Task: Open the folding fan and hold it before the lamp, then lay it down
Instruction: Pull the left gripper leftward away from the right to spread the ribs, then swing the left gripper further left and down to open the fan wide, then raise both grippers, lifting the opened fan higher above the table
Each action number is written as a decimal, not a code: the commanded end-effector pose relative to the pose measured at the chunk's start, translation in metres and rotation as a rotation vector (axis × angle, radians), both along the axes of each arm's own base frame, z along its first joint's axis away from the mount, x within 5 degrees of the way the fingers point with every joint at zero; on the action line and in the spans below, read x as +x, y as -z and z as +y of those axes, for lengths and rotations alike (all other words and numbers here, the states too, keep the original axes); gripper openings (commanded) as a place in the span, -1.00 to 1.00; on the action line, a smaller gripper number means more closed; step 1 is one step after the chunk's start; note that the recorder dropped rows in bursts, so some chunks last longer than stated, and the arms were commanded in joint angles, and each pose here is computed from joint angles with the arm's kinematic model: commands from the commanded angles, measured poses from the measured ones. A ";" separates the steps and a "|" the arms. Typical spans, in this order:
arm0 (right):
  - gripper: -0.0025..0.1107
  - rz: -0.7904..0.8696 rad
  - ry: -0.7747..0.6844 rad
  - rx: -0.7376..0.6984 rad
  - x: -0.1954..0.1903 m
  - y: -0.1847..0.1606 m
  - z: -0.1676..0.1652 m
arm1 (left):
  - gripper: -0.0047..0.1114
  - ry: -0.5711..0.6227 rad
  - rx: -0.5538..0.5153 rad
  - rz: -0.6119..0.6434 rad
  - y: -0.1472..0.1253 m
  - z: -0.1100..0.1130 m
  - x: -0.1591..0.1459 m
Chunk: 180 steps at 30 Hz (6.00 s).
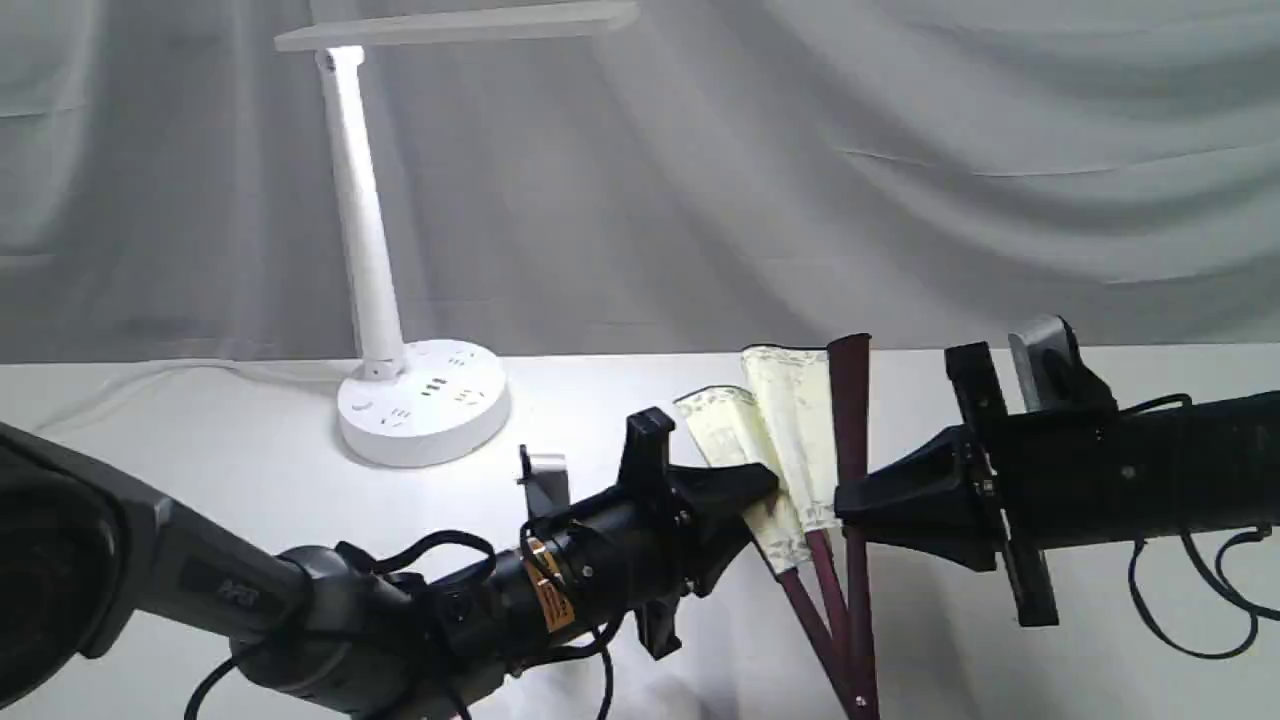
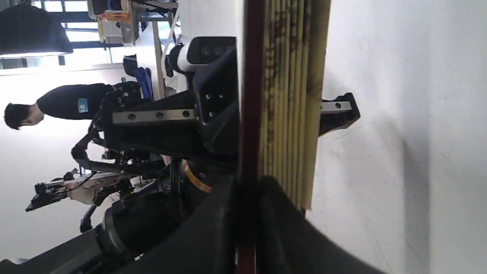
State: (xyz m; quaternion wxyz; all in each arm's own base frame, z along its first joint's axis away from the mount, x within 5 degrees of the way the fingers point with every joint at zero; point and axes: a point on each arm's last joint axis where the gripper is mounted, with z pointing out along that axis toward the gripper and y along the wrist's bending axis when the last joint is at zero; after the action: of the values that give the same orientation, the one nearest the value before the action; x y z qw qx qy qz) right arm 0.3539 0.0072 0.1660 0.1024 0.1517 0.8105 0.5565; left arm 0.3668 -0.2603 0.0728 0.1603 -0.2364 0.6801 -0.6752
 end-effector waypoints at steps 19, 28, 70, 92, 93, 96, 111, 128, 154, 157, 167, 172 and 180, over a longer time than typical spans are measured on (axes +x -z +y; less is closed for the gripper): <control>-0.96 -0.034 -0.004 0.016 0.000 -0.006 0.001 | -0.92 0.011 -0.088 -0.049 -0.010 -0.002 0.000; -0.96 -0.037 -0.003 0.017 0.000 -0.006 0.001 | -0.92 0.003 -0.098 -0.043 -0.009 -0.001 -0.002; -0.96 -0.090 0.097 -0.009 0.005 -0.005 -0.020 | -0.92 -0.175 -0.154 0.088 -0.021 0.027 -0.020; -0.96 -0.096 0.194 0.020 -0.001 -0.008 -0.063 | -0.92 -0.382 -0.099 -0.003 -0.061 0.065 -0.049; -0.96 -0.096 0.201 0.020 -0.002 -0.008 -0.066 | -0.92 -0.390 -0.100 -0.009 -0.062 0.066 -0.049; -0.96 -0.094 0.208 0.015 -0.003 -0.008 -0.070 | -0.92 -0.409 -0.107 -0.022 -0.067 0.067 -0.048; -0.96 -0.165 0.308 0.071 0.004 -0.016 -0.078 | -0.92 -0.575 -0.066 -0.085 -0.073 0.080 -0.040; -0.96 -0.227 0.397 0.125 0.011 -0.023 -0.083 | -0.92 -0.668 -0.069 -0.117 -0.079 0.083 -0.032; -0.96 -0.205 0.528 0.060 0.006 -0.018 -0.117 | -0.92 -0.846 -0.090 -0.101 -0.085 0.069 -0.036; -0.96 -0.196 0.546 0.039 0.006 -0.016 -0.118 | -0.92 -0.883 -0.091 -0.097 -0.087 0.066 -0.037; -0.96 -0.180 0.543 0.069 0.006 -0.017 -0.117 | -0.92 -0.899 -0.063 -0.111 -0.087 0.065 -0.038; -0.96 -0.184 0.523 0.099 0.005 -0.019 -0.115 | -0.92 -0.900 -0.056 -0.109 -0.086 0.065 -0.039; -0.96 -0.187 0.494 0.140 0.004 -0.022 -0.111 | -0.92 -0.911 -0.107 -0.074 -0.087 0.068 -0.040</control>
State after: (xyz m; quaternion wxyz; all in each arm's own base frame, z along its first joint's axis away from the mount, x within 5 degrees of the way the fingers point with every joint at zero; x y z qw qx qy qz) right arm 0.3594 -0.0949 0.1880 0.2818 0.2919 0.6899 0.5995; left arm 0.3240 -0.2090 0.1476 0.4294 -0.4527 0.5358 -0.5689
